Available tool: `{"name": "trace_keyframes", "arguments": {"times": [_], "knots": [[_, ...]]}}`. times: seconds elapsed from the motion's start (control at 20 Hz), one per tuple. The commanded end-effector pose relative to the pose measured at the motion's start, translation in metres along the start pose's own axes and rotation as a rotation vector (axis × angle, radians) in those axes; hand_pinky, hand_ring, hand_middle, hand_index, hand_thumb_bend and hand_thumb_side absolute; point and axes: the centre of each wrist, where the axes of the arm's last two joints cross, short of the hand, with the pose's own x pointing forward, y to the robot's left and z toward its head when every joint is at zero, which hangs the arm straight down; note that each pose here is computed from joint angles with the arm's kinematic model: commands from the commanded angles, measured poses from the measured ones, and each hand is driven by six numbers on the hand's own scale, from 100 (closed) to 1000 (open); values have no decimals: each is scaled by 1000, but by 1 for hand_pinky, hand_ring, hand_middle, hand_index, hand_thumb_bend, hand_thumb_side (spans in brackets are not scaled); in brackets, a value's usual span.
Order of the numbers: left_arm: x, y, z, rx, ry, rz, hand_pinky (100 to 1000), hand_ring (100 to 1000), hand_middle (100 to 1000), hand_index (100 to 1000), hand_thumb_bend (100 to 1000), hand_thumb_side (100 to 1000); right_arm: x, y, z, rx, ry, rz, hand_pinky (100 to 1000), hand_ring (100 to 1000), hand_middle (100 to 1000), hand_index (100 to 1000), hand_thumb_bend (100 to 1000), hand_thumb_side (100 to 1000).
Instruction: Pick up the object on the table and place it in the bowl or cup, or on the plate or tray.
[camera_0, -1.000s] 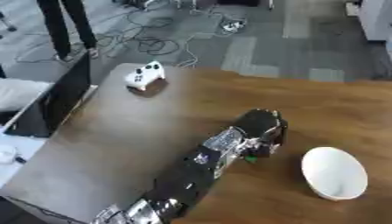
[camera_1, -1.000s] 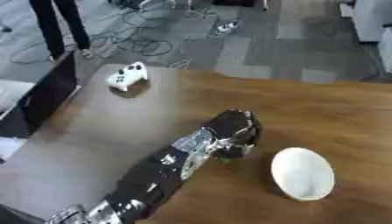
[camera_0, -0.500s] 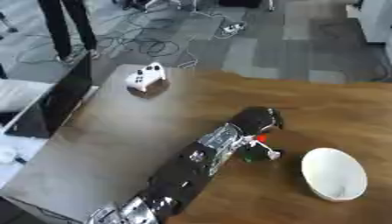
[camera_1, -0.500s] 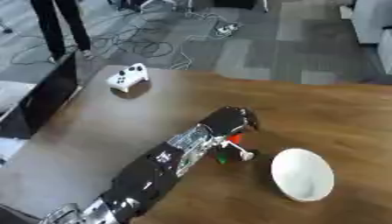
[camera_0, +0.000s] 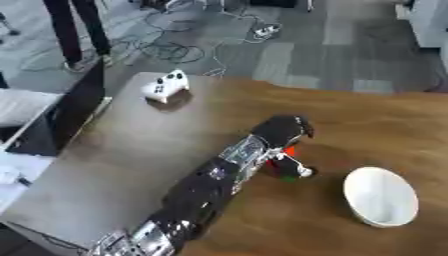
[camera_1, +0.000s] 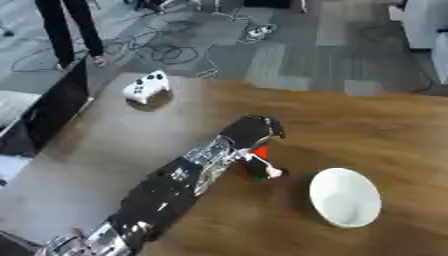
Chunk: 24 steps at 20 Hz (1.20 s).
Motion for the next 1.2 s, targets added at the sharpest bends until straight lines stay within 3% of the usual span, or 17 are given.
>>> {"name": "trace_keyframes", "arguments": {"times": [0.05,0.15,0.25,0.35,0.6,0.9,1.15,1.2], "knots": [[-17,12,2,20,51,-41,409,520,568,727,836,543,5,-4,0,-4,-18,14,425,589,678,902,219,746],[-20,11,4,15,72,-34,292,448,516,695,805,496,5,-4,0,-5,-17,14,425,590,678,902,219,746],[-22,8,5,6,93,-24,141,349,439,639,670,279,5,-4,0,-6,-18,13,425,590,678,902,218,746],[-23,5,7,-12,113,-14,100,272,368,561,584,100,5,-4,0,-6,-18,13,425,590,678,902,218,746],[-23,0,10,-63,127,-14,100,106,250,430,586,140,4,-4,0,-8,-16,13,425,590,678,903,216,746],[-26,-2,13,-77,147,-6,100,100,175,369,544,102,4,-4,0,-11,-14,11,425,590,678,903,216,746],[-28,-2,16,-82,152,-4,100,100,173,367,546,105,3,-4,0,-14,-14,10,426,591,677,903,216,745],[-29,-1,17,-79,153,-2,100,100,131,326,515,108,3,-4,0,-14,-14,10,425,591,677,903,215,746]]}}
